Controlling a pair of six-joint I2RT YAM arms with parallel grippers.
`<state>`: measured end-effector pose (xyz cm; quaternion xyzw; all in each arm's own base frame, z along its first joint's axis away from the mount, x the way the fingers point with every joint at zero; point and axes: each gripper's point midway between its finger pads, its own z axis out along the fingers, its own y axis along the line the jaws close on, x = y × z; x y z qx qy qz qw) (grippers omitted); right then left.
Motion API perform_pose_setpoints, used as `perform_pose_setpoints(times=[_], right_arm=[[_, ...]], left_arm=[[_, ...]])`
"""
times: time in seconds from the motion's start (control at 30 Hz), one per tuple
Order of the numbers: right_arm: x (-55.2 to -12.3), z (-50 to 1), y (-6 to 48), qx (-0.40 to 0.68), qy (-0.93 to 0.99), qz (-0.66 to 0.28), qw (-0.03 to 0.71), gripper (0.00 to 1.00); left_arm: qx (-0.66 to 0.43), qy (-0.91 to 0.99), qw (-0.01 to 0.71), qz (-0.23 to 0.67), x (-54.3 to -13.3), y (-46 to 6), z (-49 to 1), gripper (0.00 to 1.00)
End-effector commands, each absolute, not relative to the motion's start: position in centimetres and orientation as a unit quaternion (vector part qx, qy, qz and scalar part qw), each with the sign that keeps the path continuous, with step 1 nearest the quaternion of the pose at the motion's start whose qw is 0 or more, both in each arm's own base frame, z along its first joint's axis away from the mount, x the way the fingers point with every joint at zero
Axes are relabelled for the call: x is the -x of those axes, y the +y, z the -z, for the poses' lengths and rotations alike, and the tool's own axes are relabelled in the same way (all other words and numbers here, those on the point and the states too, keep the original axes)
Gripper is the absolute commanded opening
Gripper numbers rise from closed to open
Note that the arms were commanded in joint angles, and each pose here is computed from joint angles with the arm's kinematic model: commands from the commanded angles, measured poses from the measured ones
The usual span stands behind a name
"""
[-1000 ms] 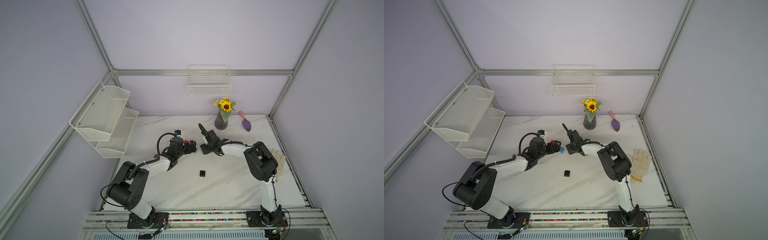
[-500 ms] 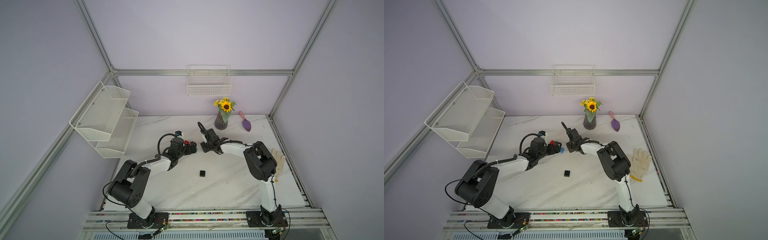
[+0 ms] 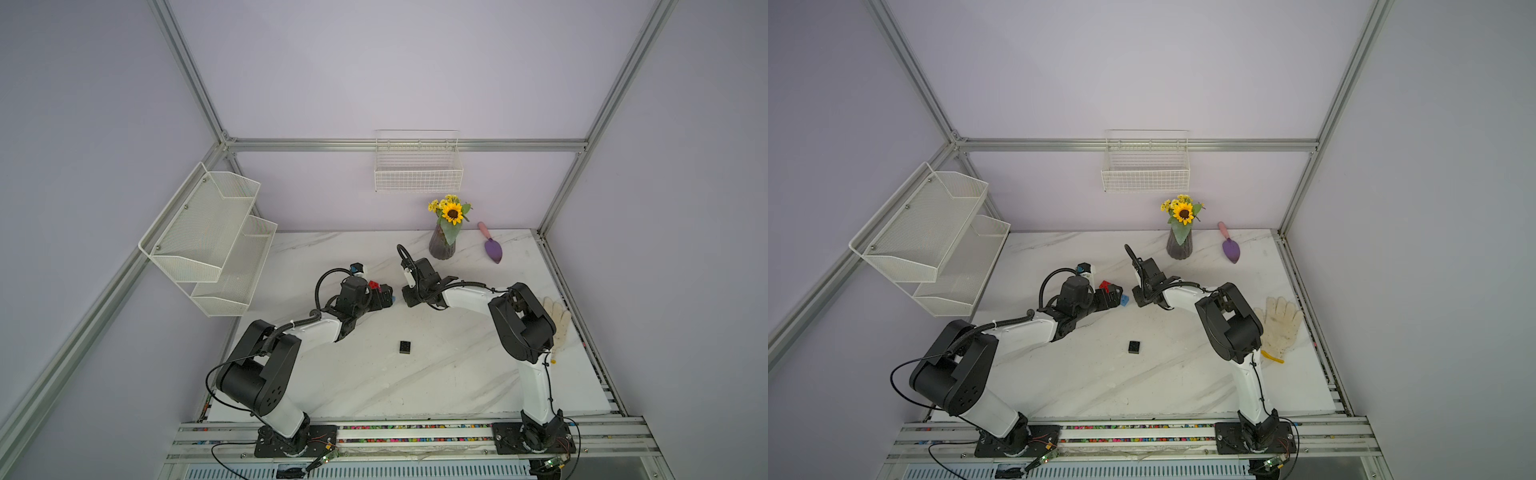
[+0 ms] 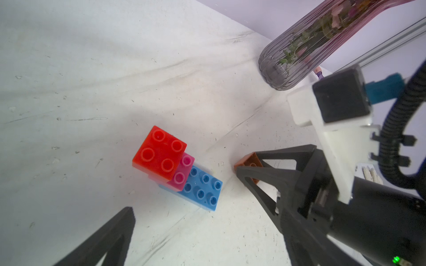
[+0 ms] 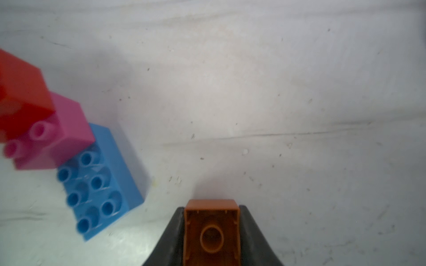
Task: Assemble the letter v with lego
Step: Pick up the lego brick from the center of the board.
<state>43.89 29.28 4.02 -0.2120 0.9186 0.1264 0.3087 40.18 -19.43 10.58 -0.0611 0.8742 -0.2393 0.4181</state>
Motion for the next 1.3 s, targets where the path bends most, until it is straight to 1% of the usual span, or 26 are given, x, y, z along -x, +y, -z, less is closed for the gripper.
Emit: perform_pose_setpoints(times=[0.0,0.07,0.3,0.37,0.5,0.6,0.7,0.83,0.9,0.97,1.1,1.27], right_arm=[[-42.8,-7.8,28.9,0.163,0.908,-0.234,0.306,0.32],[-42.2,-8.9,28.4,0.131,0.902,-0.295,0.289,0.32],[-39.7,-10.7,29.1,0.061,0.866,-0.449,0.214,0.34],[-39.7,-11.4,29.3,0.041,0.849,-0.484,0.208,0.34],[-39.7,-12.4,29.7,0.02,0.824,-0.531,0.197,0.34],[-40.0,-13.3,29.9,0.008,0.808,-0.555,0.196,0.34],[-40.3,-14.4,30.0,-0.004,0.791,-0.581,0.189,0.34],[-40.5,-15.7,30.2,-0.025,0.772,-0.612,0.168,0.34],[-40.4,-16.1,30.0,-0.03,0.769,-0.619,0.159,0.34],[-40.3,-16.3,29.8,-0.036,0.766,-0.625,0.149,0.34],[-39.8,-16.2,29.7,-0.047,0.76,-0.638,0.119,0.34],[-39.3,-15.8,29.9,-0.06,0.746,-0.659,0.082,0.34]], left_arm=[[0.05,0.86,0.437,0.258,-40.1,-19.6,-12.0,1.0],[0.044,0.856,0.436,0.276,-39.9,-20.1,-12.2,1.0],[0.007,0.821,0.437,0.366,-38.5,-22.6,-13.1,1.0],[-0.011,0.801,0.442,0.403,-37.8,-23.5,-13.8,1.0],[-0.038,0.744,0.467,0.476,-36.7,-24.7,-16.1,1.0],[-0.042,0.725,0.458,0.512,-36.8,-25.2,-16.4,0.96],[-0.063,0.714,0.454,0.529,-36.6,-25.8,-16.1,0.91],[-0.103,0.69,0.491,0.521,-36.0,-25.8,-16.5,0.92],[-0.129,0.692,0.502,0.502,-35.8,-25.9,-16.2,0.93],[-0.154,0.701,0.512,0.473,-35.7,-25.9,-15.6,0.94],[-0.214,0.689,0.554,0.415,-34.9,-25.8,-15.5,0.96],[-0.26,0.698,0.575,0.34,-36.0,-26.3,-14.8,1.0]])
